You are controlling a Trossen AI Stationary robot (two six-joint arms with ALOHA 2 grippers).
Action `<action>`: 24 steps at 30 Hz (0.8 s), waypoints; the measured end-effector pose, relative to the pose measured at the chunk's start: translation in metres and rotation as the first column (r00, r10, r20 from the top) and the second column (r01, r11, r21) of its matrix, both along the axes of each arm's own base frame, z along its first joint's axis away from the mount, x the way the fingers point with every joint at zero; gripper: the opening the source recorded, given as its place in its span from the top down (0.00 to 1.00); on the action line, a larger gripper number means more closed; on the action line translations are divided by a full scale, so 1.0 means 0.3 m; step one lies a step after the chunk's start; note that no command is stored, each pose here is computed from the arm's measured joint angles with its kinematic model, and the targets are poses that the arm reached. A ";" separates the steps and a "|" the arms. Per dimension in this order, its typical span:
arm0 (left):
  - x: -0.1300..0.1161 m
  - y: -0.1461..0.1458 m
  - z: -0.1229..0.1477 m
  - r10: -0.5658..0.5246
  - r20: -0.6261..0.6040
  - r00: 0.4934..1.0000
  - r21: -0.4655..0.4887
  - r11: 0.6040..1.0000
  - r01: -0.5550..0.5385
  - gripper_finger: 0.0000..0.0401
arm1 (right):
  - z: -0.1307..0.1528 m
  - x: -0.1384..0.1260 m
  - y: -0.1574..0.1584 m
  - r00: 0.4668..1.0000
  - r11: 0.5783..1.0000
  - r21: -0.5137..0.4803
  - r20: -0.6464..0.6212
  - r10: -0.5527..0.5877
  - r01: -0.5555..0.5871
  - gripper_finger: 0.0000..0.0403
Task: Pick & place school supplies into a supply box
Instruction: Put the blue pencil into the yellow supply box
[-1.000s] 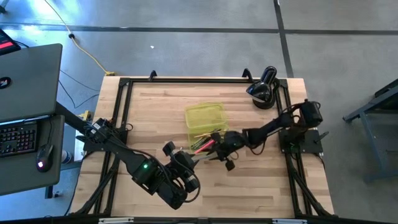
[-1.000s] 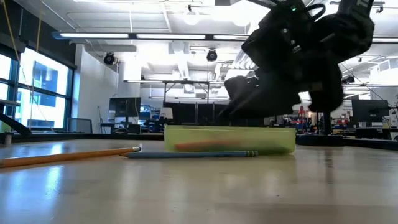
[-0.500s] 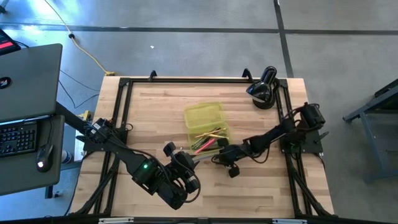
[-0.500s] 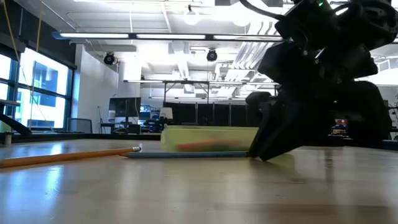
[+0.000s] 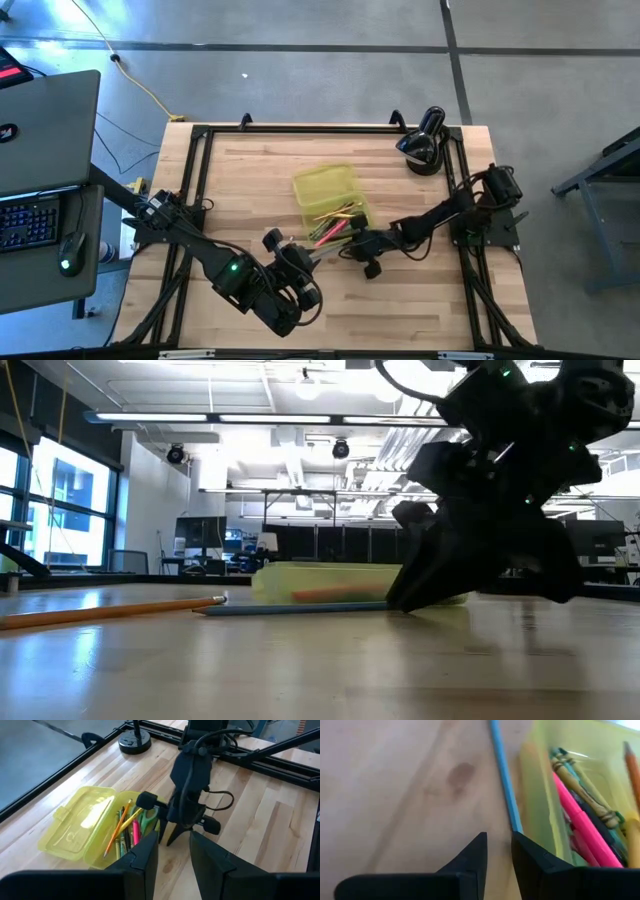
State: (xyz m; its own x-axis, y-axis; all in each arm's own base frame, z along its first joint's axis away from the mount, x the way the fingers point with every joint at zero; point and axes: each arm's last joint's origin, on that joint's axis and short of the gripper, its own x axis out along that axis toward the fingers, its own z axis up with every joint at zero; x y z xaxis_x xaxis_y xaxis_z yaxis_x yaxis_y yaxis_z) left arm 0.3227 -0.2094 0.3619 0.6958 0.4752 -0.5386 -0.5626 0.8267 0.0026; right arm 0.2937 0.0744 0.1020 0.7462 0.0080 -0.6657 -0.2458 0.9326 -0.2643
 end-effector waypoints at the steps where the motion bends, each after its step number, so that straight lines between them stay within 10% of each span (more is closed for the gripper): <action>1: 0.000 0.000 0.000 0.000 0.000 1.000 0.000 1.000 0.000 0.64 | 0.000 0.001 -0.006 1.000 1.000 -0.005 0.001 -0.005 0.005 0.83; 24: -0.001 0.001 -0.001 -0.001 -0.005 1.000 0.002 1.000 0.001 0.64 | 0.083 -0.010 -0.091 0.999 0.999 0.042 -0.010 0.033 -0.032 0.83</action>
